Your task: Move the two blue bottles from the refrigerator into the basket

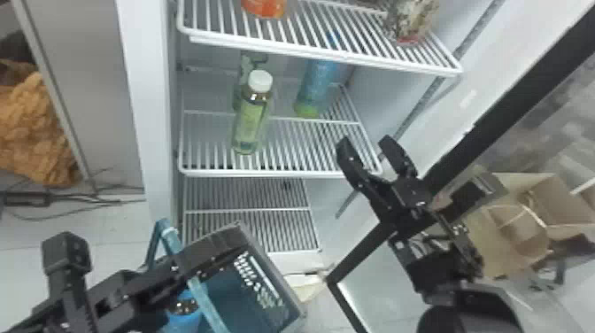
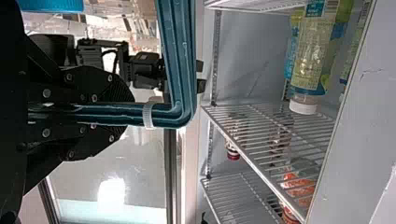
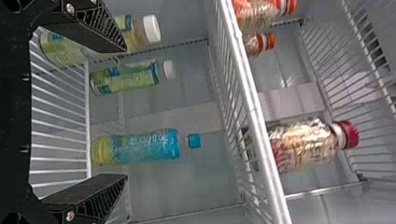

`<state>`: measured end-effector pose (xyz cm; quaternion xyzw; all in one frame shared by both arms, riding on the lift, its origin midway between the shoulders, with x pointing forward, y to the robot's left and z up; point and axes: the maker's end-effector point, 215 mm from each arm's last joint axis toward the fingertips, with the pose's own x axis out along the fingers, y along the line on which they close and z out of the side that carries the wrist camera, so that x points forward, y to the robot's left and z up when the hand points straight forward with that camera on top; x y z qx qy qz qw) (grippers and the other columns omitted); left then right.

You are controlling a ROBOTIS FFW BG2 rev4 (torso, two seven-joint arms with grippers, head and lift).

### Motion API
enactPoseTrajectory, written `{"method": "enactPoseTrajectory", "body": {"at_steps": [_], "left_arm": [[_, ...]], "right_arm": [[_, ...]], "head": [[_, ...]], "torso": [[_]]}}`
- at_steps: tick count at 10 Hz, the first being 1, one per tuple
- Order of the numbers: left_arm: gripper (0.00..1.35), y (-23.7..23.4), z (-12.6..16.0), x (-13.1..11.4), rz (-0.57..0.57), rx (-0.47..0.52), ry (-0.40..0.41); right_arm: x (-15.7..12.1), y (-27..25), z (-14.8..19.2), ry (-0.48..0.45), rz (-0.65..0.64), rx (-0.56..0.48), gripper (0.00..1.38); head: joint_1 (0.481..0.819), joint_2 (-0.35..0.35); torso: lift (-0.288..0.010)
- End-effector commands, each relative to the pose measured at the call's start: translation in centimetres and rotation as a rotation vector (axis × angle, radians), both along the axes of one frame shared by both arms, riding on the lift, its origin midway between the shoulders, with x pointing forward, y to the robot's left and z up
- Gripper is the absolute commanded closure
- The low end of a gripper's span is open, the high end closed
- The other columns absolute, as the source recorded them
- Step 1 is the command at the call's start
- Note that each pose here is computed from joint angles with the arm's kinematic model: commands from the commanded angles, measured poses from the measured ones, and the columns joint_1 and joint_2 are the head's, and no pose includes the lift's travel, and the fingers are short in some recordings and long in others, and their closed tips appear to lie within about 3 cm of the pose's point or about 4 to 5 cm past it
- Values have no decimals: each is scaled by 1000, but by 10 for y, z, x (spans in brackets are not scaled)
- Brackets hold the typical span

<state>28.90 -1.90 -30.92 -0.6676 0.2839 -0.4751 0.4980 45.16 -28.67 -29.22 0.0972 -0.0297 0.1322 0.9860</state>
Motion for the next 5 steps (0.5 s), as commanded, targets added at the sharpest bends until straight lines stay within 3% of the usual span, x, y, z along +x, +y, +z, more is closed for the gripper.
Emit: {"method": "enactPoseTrajectory", "body": {"at_steps": [1,5], "left_arm": [[1197,-1,0,0,-2,-1,0],[1197,-2,1,0,-4,-2,-2]], "right_arm": [[17,-4,-4,-1,-18,4,99],[64,-7,-20,2,-53,27,98]], "head": [[695,-350],[695,-350]], "torso": [[-216],[-216]]}}
